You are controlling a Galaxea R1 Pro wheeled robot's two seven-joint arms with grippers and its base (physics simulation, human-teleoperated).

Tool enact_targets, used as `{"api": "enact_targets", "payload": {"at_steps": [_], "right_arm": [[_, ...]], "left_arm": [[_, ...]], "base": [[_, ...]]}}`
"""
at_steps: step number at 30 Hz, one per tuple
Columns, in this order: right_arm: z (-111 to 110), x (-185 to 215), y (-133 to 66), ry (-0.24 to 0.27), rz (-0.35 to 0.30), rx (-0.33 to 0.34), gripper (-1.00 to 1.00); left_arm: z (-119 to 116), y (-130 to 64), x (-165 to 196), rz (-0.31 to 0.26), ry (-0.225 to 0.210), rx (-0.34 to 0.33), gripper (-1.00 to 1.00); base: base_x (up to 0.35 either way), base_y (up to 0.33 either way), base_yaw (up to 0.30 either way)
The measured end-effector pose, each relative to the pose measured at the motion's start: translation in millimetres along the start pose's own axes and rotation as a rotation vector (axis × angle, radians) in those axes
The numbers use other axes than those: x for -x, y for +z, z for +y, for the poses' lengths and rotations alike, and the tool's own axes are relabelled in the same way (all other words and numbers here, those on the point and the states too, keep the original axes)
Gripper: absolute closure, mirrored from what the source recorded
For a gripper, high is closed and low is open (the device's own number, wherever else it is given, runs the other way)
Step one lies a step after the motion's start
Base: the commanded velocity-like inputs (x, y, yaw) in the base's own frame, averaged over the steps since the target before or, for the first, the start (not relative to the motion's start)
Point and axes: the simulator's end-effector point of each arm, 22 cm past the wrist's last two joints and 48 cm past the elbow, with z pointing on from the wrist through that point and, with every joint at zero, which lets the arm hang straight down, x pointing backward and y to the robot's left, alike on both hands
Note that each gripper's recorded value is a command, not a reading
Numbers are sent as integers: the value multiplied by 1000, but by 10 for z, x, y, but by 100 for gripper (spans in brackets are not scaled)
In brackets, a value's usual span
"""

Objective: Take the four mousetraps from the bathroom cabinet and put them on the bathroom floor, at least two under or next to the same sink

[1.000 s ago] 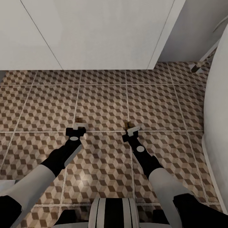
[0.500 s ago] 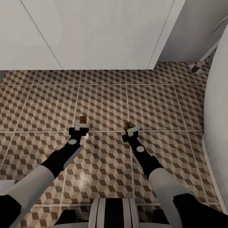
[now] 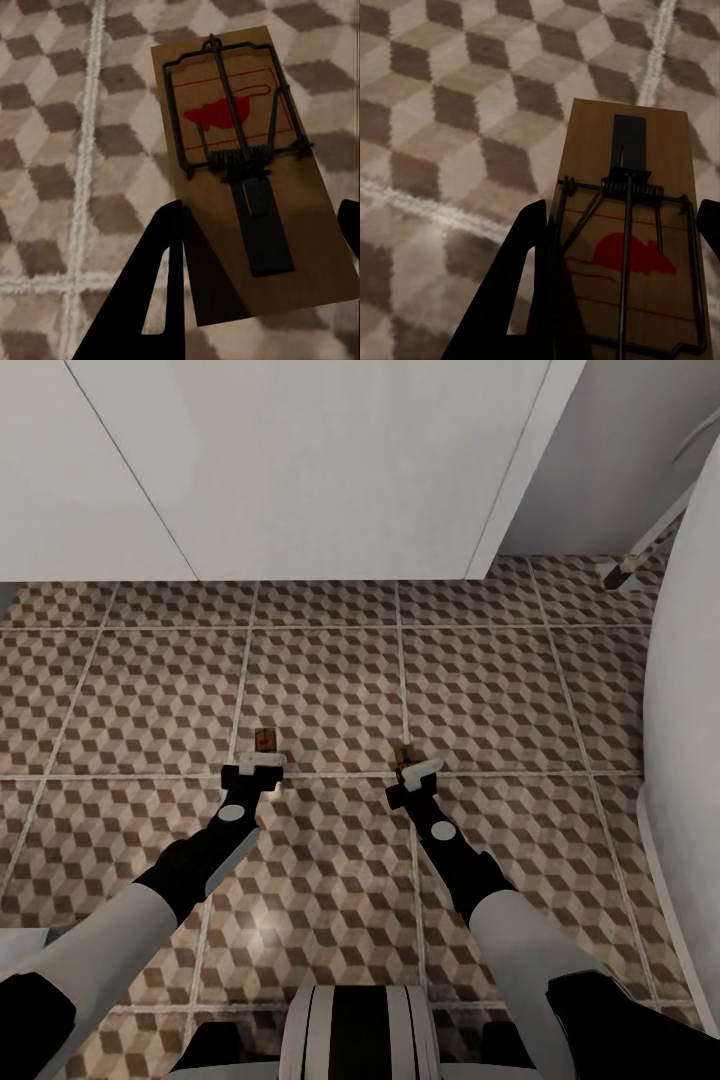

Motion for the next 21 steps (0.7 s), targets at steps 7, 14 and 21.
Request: {"api": "enact_targets", "payload": {"at_steps": [7,14,21], "right_arm": [[26,-177,38,6,22,3,100],[82,-463,88,15,59,11,100],[135,-748,128,25,96,19,100]], "left_arm": [[-71,44,-173,26,0,-8,100],[-128,113,-462,66,6,-15,100],[-198,170,-714,97,8,-24,100]], "base": [[0,0,0],[0,0,0],[0,0,0]]}}
